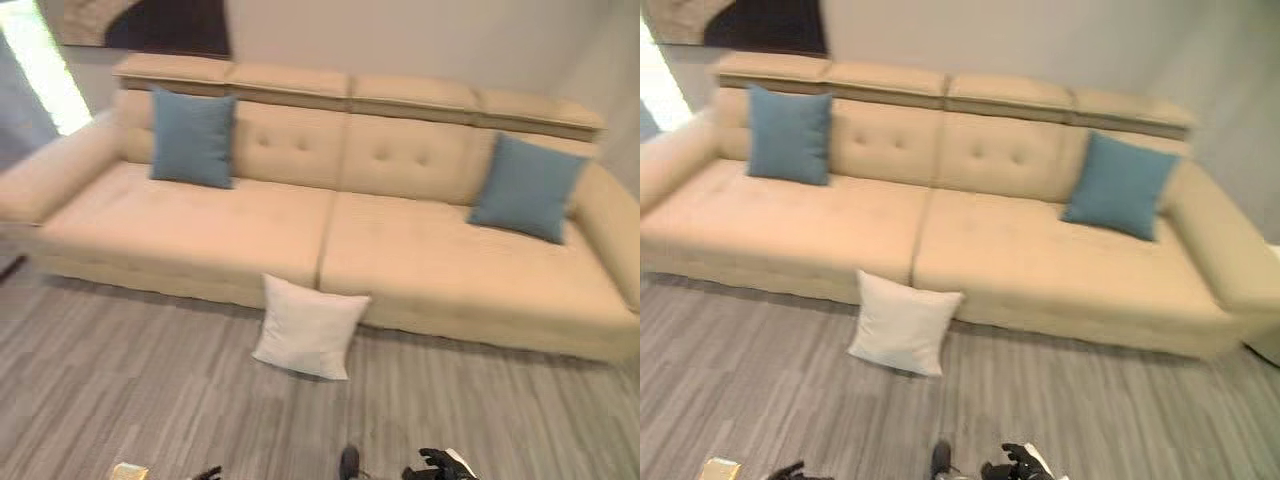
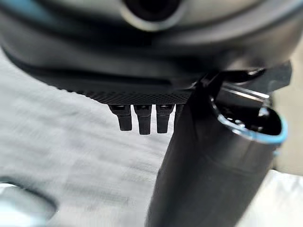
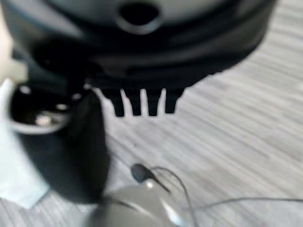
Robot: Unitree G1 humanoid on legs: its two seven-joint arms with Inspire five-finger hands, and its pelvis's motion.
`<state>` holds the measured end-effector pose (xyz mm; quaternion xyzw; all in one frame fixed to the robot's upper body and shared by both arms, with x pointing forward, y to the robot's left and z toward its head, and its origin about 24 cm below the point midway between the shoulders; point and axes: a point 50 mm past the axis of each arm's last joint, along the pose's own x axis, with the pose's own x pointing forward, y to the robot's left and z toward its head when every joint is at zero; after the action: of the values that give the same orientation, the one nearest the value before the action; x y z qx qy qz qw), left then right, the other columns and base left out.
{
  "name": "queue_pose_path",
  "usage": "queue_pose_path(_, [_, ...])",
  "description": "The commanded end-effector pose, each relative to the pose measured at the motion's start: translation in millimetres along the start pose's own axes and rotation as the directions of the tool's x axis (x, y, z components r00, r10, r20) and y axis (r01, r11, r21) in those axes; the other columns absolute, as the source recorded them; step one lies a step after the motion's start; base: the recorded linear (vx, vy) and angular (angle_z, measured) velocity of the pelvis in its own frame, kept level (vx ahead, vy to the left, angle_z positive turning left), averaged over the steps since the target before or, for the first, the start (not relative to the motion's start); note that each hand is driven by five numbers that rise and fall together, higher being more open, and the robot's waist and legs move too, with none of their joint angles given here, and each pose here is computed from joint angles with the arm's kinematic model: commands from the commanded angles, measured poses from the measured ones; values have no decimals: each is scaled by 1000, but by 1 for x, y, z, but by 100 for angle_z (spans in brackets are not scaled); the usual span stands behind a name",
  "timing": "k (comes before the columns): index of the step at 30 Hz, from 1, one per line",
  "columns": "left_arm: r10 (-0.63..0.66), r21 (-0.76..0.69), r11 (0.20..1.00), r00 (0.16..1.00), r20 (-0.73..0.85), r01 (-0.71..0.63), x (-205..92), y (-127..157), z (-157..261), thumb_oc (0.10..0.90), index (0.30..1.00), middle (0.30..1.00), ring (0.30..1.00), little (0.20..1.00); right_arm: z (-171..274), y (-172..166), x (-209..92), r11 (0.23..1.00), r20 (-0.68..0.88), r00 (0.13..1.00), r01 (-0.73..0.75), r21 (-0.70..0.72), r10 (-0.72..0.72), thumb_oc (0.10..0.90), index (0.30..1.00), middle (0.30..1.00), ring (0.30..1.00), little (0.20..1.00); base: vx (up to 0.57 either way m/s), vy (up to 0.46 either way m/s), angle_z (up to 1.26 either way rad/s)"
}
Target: Pick up all the scattered cushions and arrange them neatly on the sofa.
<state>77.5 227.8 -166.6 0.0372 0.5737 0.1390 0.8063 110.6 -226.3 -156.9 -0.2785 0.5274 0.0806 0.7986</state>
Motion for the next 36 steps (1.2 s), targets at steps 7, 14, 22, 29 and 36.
queue_pose_path(7, [100,63,992,990,102,-107,4,29,37,800,900,900,900,900,33,-45,-1,986,171,971,161,51,-167,800,900,900,900,900,308,72,17])
queue_pose_path(14, [176,173,960,954,244,-221,1,61,70,800,900,900,900,900,29,-64,-6,873,163,950,169,457,-268,800,900,900,900,900,238,286,-21])
queue_pose_path(22, [341,-182,924,511,789,-336,-74,95,258,800,900,900,900,900,92,-132,-19,748,298,812,235,621,-502,800,900,900,900,900,-116,205,-18])
queue_pose_path(29, [326,-297,896,36,945,-329,-198,80,391,800,900,900,900,900,155,-241,-71,525,296,542,335,782,-787,800,900,900,900,900,-27,66,15])
queue_pose_path(36, [317,-324,942,-84,945,-87,-271,57,442,800,900,900,900,900,235,-295,-139,444,372,338,167,880,-864,800,900,900,900,900,-2,162,32])
